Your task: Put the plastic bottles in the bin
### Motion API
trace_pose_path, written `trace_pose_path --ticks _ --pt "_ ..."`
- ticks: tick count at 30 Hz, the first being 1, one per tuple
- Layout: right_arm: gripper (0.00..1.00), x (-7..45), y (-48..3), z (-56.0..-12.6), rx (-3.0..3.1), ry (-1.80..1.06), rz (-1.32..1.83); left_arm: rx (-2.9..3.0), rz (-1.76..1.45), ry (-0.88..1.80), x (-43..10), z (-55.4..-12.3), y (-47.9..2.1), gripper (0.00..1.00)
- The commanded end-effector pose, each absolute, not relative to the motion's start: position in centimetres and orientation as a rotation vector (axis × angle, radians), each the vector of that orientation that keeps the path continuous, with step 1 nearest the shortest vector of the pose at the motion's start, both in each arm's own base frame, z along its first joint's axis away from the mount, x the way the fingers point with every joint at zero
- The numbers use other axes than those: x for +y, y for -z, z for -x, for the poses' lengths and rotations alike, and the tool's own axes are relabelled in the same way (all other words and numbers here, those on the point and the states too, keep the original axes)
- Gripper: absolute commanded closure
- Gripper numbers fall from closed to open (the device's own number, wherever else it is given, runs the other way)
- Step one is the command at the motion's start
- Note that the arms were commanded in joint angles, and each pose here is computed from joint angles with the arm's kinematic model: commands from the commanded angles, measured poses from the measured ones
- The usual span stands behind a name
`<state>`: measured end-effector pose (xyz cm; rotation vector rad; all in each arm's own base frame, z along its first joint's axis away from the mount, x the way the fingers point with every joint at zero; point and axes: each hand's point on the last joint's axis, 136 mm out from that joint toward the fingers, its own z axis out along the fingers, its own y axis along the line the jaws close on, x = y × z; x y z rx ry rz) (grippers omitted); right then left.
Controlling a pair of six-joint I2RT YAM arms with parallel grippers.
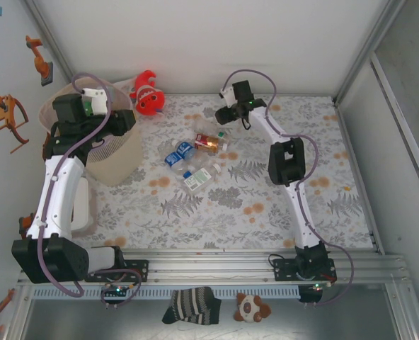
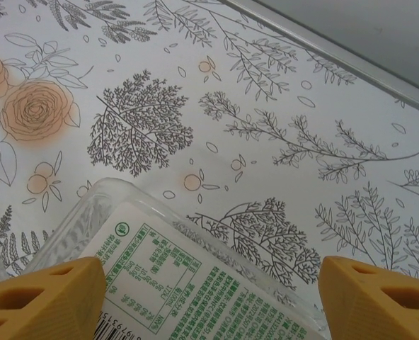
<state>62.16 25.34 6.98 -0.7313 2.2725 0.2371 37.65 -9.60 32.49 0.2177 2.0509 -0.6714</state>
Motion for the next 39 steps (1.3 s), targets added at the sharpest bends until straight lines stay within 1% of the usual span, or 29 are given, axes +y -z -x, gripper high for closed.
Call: trace_pose_path --ticks 1,8,12,20,23,25,28,32,36,39 --pt "0.22 22.6 -6.6 -60.4 2.388 -0.176 0.681 2.159 -0.165 0.718 -9.9 -35.9 -30.1 0.60" --pt "0.26 21.0 -8.4 -57.9 2.448 -0.143 0.624 2.099 -0.181 0.680 -9.6 -35.5 -32.5 0.57" --pt "0.27 19.7 -8.5 -55.9 2.510 -0.112 0.578 2.069 -0.185 0.659 -9.4 -35.2 -33.7 0.55" --pt "0.27 17.4 -8.1 -51.0 2.614 -0.098 0.508 2.013 -0.194 0.658 -9.4 -34.6 -35.6 0.54" --pt "0.28 16.8 -8.9 -50.1 2.617 -0.096 0.454 1.999 -0.189 0.667 -9.5 -34.6 -36.0 0.54" --pt "0.27 16.2 -9.8 -50.5 2.613 -0.091 0.338 1.991 -0.187 0.675 -9.6 -34.7 -36.2 0.54" --pt "0.27 15.4 -11.1 -51.7 2.581 -0.150 0.072 1.979 -0.181 0.688 -9.7 -34.8 -36.3 0.54" --pt "0.27 13.7 -12.2 -53.6 2.474 -0.262 -0.465 1.976 -0.174 0.703 -9.8 -34.8 -36.3 0.54" --pt "0.31 11.8 -10.8 -54.6 2.394 -0.419 -0.993 1.970 -0.172 0.704 -9.8 -34.5 -36.4 0.54" --pt "0.32 11.0 -9.6 -55.6 2.320 -0.512 -1.238 1.965 -0.172 0.701 -9.7 -34.4 -36.5 0.53"
